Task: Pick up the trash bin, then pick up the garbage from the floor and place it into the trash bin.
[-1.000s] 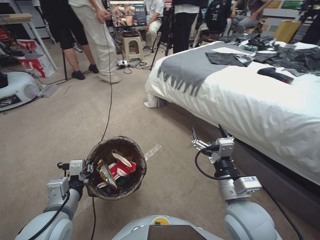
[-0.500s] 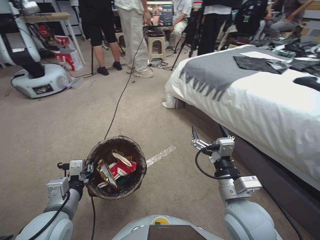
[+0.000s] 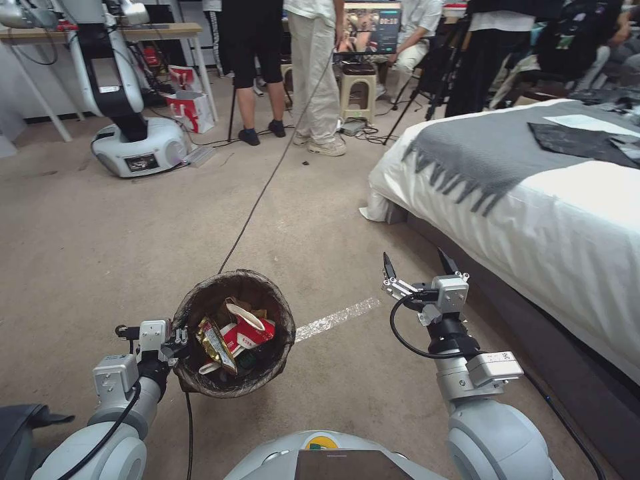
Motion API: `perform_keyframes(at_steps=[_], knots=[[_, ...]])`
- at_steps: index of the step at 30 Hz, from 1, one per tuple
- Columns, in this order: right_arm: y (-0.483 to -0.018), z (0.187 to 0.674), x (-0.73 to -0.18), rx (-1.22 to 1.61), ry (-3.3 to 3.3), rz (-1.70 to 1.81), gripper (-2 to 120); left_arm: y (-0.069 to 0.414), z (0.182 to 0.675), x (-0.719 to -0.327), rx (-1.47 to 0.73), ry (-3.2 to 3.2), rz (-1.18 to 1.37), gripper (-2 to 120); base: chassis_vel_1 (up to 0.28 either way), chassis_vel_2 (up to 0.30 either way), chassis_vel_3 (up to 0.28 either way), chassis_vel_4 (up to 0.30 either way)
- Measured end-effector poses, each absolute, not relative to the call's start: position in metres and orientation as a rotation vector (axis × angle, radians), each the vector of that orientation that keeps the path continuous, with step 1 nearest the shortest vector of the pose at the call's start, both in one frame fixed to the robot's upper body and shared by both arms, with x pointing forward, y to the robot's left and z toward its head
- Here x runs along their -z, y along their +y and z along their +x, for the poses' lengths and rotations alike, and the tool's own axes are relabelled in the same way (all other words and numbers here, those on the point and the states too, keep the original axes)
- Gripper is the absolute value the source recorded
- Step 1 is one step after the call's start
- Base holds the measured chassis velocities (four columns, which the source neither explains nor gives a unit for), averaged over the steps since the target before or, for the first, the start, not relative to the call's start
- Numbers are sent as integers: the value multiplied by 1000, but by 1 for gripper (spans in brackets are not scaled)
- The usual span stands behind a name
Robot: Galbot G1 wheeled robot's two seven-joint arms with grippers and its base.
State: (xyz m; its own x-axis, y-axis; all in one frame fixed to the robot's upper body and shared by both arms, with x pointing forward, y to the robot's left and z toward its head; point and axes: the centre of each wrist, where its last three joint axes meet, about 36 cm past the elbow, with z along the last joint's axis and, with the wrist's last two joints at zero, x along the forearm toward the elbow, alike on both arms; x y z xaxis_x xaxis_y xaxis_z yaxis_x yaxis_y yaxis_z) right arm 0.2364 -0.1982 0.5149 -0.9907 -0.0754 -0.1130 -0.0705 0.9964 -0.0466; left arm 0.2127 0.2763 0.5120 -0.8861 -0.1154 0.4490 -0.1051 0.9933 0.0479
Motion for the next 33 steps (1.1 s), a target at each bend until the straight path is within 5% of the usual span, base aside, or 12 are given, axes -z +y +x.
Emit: perform_keyframes(at_steps=[33], knots=[[-198, 239, -517, 51, 3021, -109, 100, 277, 213, -513, 36, -2671, 154, 2, 54, 58, 60, 55]])
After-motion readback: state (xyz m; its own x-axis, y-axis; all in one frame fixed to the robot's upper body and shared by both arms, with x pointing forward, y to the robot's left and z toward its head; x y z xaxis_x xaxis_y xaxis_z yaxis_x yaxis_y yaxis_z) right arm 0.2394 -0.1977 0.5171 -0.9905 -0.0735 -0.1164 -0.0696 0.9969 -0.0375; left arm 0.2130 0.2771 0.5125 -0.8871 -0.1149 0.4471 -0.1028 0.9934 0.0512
